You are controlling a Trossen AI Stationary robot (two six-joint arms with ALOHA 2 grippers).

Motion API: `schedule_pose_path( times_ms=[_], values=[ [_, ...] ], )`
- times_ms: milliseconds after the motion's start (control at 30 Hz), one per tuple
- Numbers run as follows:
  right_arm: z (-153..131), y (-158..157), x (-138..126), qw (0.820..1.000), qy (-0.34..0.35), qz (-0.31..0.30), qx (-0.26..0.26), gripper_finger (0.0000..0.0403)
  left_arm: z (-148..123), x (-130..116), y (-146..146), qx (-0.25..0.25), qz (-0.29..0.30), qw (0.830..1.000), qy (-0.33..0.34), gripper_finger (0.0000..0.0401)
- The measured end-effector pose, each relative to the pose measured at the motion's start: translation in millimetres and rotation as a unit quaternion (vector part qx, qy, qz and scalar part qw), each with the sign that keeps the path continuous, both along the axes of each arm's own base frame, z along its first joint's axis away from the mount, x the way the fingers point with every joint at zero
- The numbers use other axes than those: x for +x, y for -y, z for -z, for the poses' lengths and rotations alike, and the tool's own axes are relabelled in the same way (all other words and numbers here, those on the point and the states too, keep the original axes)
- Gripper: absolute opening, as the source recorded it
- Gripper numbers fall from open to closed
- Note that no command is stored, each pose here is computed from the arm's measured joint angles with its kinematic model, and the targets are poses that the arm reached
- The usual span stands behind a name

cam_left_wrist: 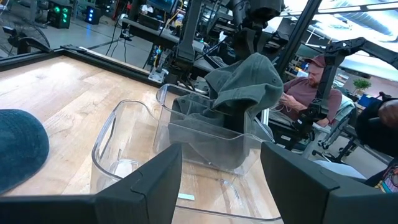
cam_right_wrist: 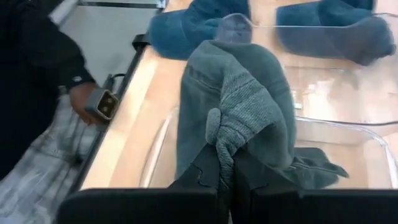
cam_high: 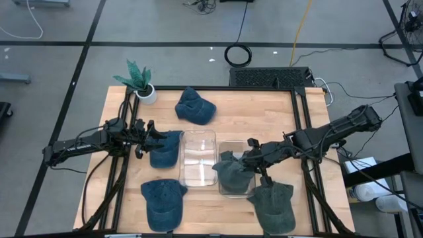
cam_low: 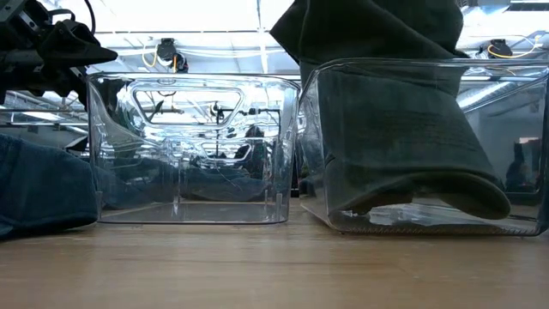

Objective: Pick & Place hat
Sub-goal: Put the top gray cap into the right transparent bin

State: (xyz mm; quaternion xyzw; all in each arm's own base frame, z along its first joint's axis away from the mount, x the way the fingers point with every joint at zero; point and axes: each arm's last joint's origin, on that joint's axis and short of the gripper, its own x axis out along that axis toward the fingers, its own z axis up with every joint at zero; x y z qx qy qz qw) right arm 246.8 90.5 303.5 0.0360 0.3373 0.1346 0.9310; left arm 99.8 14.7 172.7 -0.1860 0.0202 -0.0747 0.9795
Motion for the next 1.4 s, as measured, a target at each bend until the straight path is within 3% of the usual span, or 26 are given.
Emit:
schedule_pose_path(
  times_ms=[333, 700, 1033, 1400],
  values=[
    [3, 2, -1, 0.999, -0.005, 0.024, -0.022, 0.0000, 0, 0, 0, 0.000, 0.000, 1.000, 0.000, 0.0228],
    [35, 9, -5, 0.996, -0.043, 0.071, -0.034, 0.0000, 0, 0, 0, 0.000, 0.000, 1.000, 0.000, 0.0228],
    [50, 13, -9, 0.989, -0.050, 0.121, -0.076, 0.0000, 0, 0, 0, 0.000, 0.000, 1.000, 0.000, 0.0228],
    [51, 13, -9, 0.989, -0.048, 0.103, -0.095, 0.0000, 0, 0, 0, 0.000, 0.000, 1.000, 0.000, 0.0228]
  ],
)
